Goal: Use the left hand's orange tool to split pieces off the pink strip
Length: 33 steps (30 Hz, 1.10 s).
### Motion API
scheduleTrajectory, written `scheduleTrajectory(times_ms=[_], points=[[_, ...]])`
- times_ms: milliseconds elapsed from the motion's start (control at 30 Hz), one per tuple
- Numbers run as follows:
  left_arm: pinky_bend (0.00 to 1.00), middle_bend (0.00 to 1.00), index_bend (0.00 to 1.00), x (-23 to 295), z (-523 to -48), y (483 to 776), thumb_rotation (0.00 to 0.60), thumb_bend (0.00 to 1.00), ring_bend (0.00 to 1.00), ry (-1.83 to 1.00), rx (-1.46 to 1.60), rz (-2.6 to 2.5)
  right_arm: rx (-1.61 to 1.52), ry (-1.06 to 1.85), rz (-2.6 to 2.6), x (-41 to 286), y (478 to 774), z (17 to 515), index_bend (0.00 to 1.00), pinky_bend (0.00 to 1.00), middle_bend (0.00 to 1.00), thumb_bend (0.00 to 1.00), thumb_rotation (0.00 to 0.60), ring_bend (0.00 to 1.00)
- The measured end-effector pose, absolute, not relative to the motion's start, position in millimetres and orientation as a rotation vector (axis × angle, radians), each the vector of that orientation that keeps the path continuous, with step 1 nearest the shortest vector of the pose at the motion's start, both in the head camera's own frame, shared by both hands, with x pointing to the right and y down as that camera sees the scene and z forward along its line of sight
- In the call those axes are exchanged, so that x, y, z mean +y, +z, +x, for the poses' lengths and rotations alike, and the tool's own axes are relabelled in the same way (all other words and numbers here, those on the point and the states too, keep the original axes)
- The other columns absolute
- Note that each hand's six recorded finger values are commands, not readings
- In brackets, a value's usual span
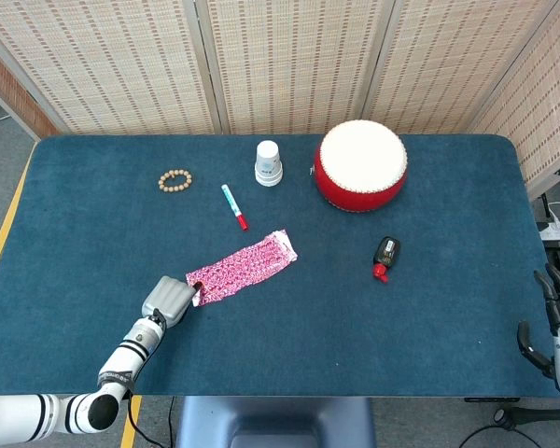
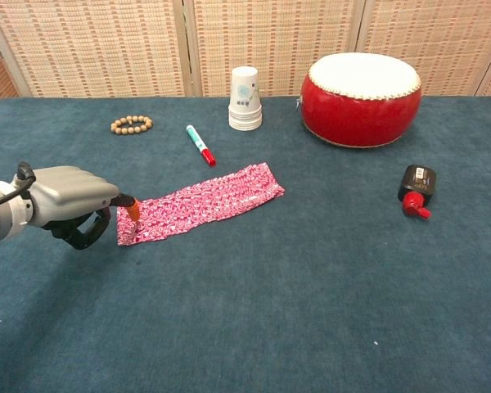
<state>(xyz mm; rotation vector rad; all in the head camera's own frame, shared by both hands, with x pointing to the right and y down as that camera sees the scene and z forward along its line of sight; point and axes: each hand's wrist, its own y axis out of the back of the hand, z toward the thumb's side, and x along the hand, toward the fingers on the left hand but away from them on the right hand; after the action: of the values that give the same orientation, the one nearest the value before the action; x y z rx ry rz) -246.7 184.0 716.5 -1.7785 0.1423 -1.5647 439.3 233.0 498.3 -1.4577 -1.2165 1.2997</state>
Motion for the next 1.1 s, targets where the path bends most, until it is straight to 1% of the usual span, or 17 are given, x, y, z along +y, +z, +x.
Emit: scheduleTrajectory(times_ms=[233,567,833,1100], points=[[0.63,0.64,0.25,185,-252,723,0.600,0.76,0.69,-1.608,0.120,-1.768,-1.219,1.294,-1.456,234,498,439,0.00,0.00,0.00,0.51,0.600,0.00],[0.63,0.64,0.29,187,-267,723,0.600,0.77,0.69,-1.651,0.110,-1.750,-1.199,1.313,-1.467,234,502,438,0.00,0.00,0.00,0.51,0.600,0.00],[0.63,0.64,0.29,192,-290,720,0.600,0.76,0.69,-1.698,0.119,-1.711,-1.189,1.317,-1.472,234,503,437,0.00,0.00,0.00,0.51,0.600,0.00],[0.63,0.64,0.29,204,-339,711,0.600,0.77,0.69,-1.766,0.136,-1.660,-1.176,1.323,-1.480,235,505,436,0.00,0.00,0.00,0.51,0.600,0.00]])
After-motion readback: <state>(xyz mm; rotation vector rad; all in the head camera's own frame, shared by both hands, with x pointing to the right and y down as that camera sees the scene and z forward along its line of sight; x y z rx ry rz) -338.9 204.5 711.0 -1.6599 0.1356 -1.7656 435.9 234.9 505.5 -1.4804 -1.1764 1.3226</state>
